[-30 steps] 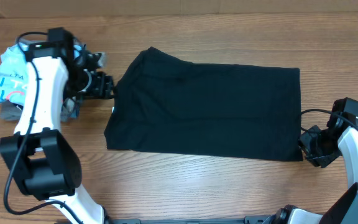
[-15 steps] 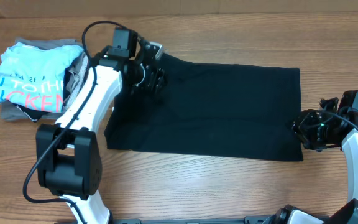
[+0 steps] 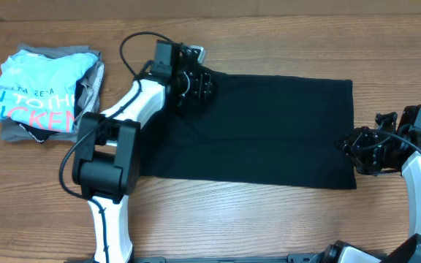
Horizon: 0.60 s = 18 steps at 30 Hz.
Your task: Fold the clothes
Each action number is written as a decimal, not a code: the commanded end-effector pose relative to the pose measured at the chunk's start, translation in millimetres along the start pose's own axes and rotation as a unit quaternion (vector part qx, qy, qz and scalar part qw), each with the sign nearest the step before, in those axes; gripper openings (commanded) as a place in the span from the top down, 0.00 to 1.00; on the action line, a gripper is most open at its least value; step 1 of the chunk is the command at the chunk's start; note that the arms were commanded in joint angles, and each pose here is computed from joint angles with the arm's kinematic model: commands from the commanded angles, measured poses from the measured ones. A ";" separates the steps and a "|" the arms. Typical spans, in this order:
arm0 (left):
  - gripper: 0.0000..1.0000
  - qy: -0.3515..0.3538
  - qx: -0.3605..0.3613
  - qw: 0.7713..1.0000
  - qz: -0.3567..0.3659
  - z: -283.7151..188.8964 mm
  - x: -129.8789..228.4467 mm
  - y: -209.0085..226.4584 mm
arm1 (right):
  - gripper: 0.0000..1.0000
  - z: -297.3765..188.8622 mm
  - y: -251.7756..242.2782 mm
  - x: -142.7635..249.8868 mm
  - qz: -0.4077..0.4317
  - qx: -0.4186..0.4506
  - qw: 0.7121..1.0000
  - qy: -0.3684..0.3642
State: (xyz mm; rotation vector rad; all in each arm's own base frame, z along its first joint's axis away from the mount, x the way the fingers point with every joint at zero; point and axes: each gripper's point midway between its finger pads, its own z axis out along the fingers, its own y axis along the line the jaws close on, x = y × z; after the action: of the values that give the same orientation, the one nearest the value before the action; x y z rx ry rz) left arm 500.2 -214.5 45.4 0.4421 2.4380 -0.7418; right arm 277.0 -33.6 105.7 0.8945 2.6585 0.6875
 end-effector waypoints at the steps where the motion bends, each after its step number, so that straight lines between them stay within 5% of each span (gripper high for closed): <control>1: 0.34 0.016 -0.037 0.998 0.056 15.0 12.0 5.6 | 0.56 -8.8 10.2 -5.2 -0.016 -0.012 1.000 -0.013; 4: 0.37 0.027 -0.088 0.992 0.083 20.2 17.5 18.1 | 0.56 -8.8 9.9 -4.7 -0.015 -0.012 1.000 -0.013; 14: 0.52 0.043 -0.084 0.991 0.097 40.4 34.6 24.8 | 0.56 -8.8 9.5 -4.9 -0.015 -0.010 1.000 -0.013; 18: 0.22 0.031 -0.085 0.991 0.100 25.0 14.1 17.0 | 0.57 -8.8 3.8 -6.7 -0.015 0.006 1.000 -0.018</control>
State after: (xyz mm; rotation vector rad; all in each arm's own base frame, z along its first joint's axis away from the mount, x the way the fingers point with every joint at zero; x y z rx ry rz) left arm 504.9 -215.5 10.9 0.6353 2.4284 -0.4663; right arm 274.3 -33.4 104.6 0.8986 2.6707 0.6810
